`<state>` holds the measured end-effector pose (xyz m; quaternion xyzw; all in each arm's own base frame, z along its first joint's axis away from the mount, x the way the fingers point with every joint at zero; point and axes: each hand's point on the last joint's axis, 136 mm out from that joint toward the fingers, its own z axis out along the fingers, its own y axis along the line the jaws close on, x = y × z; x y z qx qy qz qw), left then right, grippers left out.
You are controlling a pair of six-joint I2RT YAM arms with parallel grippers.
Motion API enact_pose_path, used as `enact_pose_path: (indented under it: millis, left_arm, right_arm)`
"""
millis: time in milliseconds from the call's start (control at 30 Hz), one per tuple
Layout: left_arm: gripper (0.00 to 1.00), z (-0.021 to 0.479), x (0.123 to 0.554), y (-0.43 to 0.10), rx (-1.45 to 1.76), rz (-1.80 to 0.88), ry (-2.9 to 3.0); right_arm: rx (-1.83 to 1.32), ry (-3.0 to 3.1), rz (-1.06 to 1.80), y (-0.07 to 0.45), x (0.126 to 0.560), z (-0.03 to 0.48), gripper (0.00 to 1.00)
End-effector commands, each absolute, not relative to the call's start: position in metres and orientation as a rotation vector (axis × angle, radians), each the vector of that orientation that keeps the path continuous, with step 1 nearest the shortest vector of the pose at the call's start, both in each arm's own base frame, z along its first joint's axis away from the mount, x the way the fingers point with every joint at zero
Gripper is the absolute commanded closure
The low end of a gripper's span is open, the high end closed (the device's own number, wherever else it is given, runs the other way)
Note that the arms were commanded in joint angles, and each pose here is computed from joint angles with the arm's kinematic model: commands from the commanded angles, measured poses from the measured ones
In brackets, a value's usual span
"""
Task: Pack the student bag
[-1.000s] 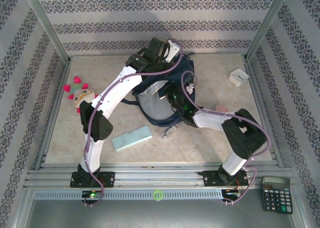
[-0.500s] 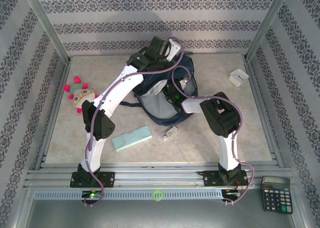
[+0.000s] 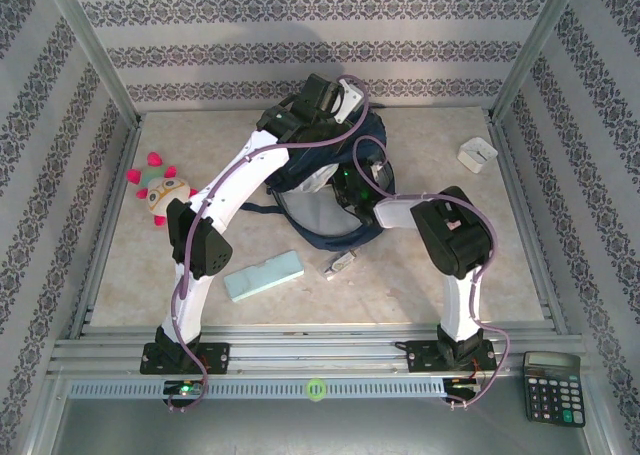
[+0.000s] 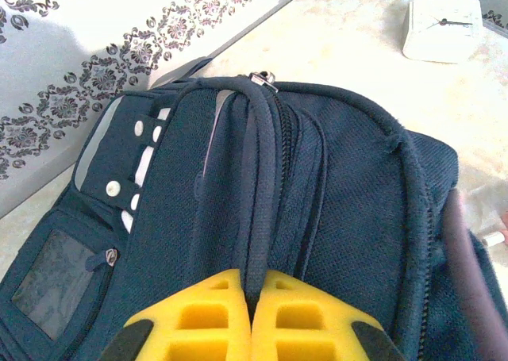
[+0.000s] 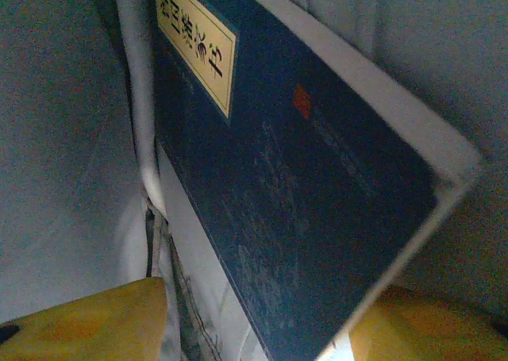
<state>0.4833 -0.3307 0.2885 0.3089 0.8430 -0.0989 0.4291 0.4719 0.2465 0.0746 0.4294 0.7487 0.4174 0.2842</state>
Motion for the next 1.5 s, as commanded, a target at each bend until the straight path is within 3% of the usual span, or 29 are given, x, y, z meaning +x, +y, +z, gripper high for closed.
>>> enact_pose_path:
  millis: [0,367,600,767,900,967,1167,1467]
  left_arm:
    - [1.0,0.331,0.491,-0.324,0.698,-0.242,2.009]
    - [1.0,0.3,0.492,-0.32,0.742,-0.24,2.07]
    - [0.87,0.277,0.482,-0.322,0.747,-0.287,2.114]
    - [0.6,0.274,0.473,-0.323,0.742,-0.337,2.135]
    - [0.42,0.28,0.468,-0.305,0.662,-0.357,2.159]
    - [0.38,0.282,0.465,-0.288,0.599,-0.369,2.178]
    - [0.36,0.268,0.452,-0.213,0.34,-0.391,2.252]
    - [0.36,0.218,0.414,-0.11,0.037,-0.37,2.374]
  right_arm:
    - [1.13,2.055,1.124,0.239,0.454,0.08,0.37]
    - [0.956,2.107,1.112,0.21,0.367,0.135,0.37]
    - [0.816,2.189,0.951,0.164,0.314,0.18,0.36]
    - [0.64,2.235,0.889,0.148,0.293,0.212,0.36]
    - [0.258,2.263,0.803,0.165,0.291,0.242,0.36]
    - [-0.023,2.271,0.707,0.182,0.29,0.248,0.36]
    - [-0.873,2.196,0.383,0.248,0.284,0.232,0.32]
    - [-1.521,2.078,0.234,0.325,0.29,0.143,0.26]
